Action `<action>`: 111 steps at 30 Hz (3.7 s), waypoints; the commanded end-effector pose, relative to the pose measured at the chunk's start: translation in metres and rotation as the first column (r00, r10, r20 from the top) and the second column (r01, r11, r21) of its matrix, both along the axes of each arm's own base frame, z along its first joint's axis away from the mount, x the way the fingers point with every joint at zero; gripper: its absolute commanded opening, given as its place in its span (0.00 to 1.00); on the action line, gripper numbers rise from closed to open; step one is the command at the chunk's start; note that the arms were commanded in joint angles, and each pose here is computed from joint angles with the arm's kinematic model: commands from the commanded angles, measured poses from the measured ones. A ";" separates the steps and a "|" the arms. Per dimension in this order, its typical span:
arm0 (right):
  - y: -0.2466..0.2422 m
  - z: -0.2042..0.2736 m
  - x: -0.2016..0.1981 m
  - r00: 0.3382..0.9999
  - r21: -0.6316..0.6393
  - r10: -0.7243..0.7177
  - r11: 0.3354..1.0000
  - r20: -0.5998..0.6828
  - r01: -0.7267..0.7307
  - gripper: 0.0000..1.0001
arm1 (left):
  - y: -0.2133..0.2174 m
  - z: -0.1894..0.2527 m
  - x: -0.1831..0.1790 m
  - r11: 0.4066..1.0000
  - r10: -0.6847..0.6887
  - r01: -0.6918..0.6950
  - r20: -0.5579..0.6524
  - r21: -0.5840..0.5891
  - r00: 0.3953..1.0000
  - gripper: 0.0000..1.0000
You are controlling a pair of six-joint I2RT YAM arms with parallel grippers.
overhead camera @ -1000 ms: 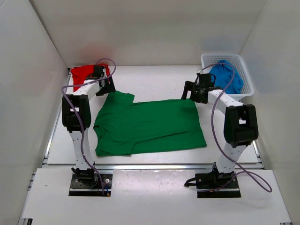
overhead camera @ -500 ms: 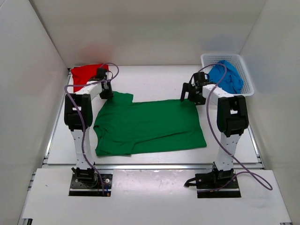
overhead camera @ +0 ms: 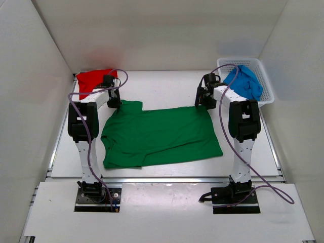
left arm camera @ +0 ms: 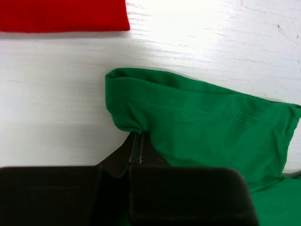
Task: Fold and stack the t-shirts
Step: Grap the side of the flattened tshirt furthest away from the robot with both arms, then fold the other side of the tshirt into a rectangle
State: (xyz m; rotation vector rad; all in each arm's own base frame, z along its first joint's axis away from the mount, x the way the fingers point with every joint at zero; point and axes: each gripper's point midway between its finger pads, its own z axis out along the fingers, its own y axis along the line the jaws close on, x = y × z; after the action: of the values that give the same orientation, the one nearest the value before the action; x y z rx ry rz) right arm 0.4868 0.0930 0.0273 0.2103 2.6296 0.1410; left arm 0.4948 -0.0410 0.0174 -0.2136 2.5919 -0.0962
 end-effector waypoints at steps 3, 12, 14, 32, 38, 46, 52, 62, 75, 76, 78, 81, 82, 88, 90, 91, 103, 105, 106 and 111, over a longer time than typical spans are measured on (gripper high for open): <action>-0.005 -0.004 0.005 1.000 -0.002 -0.013 1.000 -0.012 0.013 0.37 | -0.007 0.033 0.000 0.998 -0.056 0.057 0.035 -0.015 0.998 0.00; -0.011 0.000 0.003 0.999 0.010 -0.037 0.999 0.005 0.036 0.53 | -0.005 0.042 -0.001 0.998 -0.067 0.068 0.046 -0.011 0.997 0.00; -0.012 -0.004 0.009 1.000 -0.009 -0.029 1.000 0.000 0.029 0.55 | -0.006 0.042 -0.003 0.998 -0.064 0.065 0.044 -0.015 0.997 0.00; -0.019 0.036 0.007 0.988 -0.073 0.092 0.994 0.127 -0.083 0.00 | 0.001 0.120 -0.002 0.995 -0.095 0.097 0.149 -0.009 0.984 0.00; -0.008 0.049 -0.028 0.972 -0.012 0.153 0.988 0.181 -0.153 0.00 | 0.005 0.144 -0.037 0.994 -0.109 0.108 0.186 0.015 0.976 0.00; -0.015 0.056 -0.077 0.953 0.077 0.168 0.978 0.252 -0.193 0.00 | 0.010 0.118 -0.105 0.994 -0.105 0.103 0.148 0.020 0.983 0.00; -0.026 0.057 -0.097 0.946 0.099 0.165 0.975 0.279 -0.200 0.00 | 0.007 0.102 -0.148 0.995 -0.097 0.097 0.134 0.005 0.986 0.00; -0.030 0.048 -0.128 0.950 0.129 0.145 0.974 0.277 -0.186 0.00 | 0.009 0.085 -0.200 0.996 -0.084 0.084 0.099 0.006 0.992 0.00; -0.050 0.041 -0.167 0.970 0.183 0.055 0.978 0.239 -0.101 0.07 | 0.012 0.082 -0.245 0.999 -0.034 0.031 0.117 0.024 0.993 0.07; -0.048 0.044 -0.170 0.967 0.203 0.049 0.974 0.250 -0.101 0.08 | 0.013 0.090 -0.244 0.999 -0.029 0.024 0.143 0.037 0.989 0.07; -0.051 0.048 -0.177 0.966 0.219 0.028 0.972 0.258 -0.087 0.17 | 0.012 0.097 -0.246 1.000 -0.008 0.005 0.164 0.019 0.986 0.08; -0.052 0.059 -0.179 0.952 0.204 0.018 0.975 0.305 -0.084 0.07 | 0.017 0.112 -0.244 0.999 0.031 -0.034 0.223 0.008 0.974 0.30; -0.054 0.062 -0.178 0.948 0.202 0.005 0.977 0.319 -0.074 0.10 | 0.017 0.117 -0.246 0.999 0.044 -0.044 0.249 -0.007 0.967 0.36; -0.048 0.077 -0.166 0.933 0.201 0.028 0.974 0.360 -0.107 0.34 | -0.001 0.124 -0.245 0.994 0.053 -0.024 0.281 -0.107 0.958 0.42; -0.045 0.084 -0.158 0.925 0.197 0.036 0.973 0.378 -0.119 0.25 | -0.010 0.126 -0.243 0.988 0.055 -0.008 0.295 -0.156 0.954 0.42; -0.042 0.085 -0.156 0.921 0.208 0.041 0.969 0.386 -0.131 0.25 | -0.011 0.122 -0.243 0.986 0.063 -0.017 0.284 -0.163 0.957 0.44; -0.001 0.041 -0.127 0.966 0.299 0.148 0.931 0.212 -0.208 0.00 | -0.049 0.046 -0.216 0.990 0.023 -0.014 0.063 -0.141 0.998 0.35; 0.002 0.024 -0.132 0.975 0.309 0.156 0.930 0.156 -0.199 0.00 | -0.057 0.028 -0.217 0.991 0.008 -0.006 0.017 -0.136 1.000 0.34; 0.003 0.021 -0.134 0.979 0.310 0.151 0.932 0.139 -0.188 0.00 | -0.059 0.014 -0.222 0.992 0.001 -0.005 -0.030 -0.128 1.000 0.34; -0.012 -0.002 -0.154 0.999 0.278 0.048 0.960 -0.025 -0.039 0.00 | -0.079 -0.010 -0.197 0.994 -0.091 0.081 -0.143 -0.079 0.986 0.32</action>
State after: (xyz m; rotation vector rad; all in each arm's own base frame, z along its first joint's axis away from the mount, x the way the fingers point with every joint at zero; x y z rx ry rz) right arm 0.3334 0.0878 0.0230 0.1534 2.6016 0.5839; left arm 0.2797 -0.1064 0.0147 -0.2155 2.7177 -0.2200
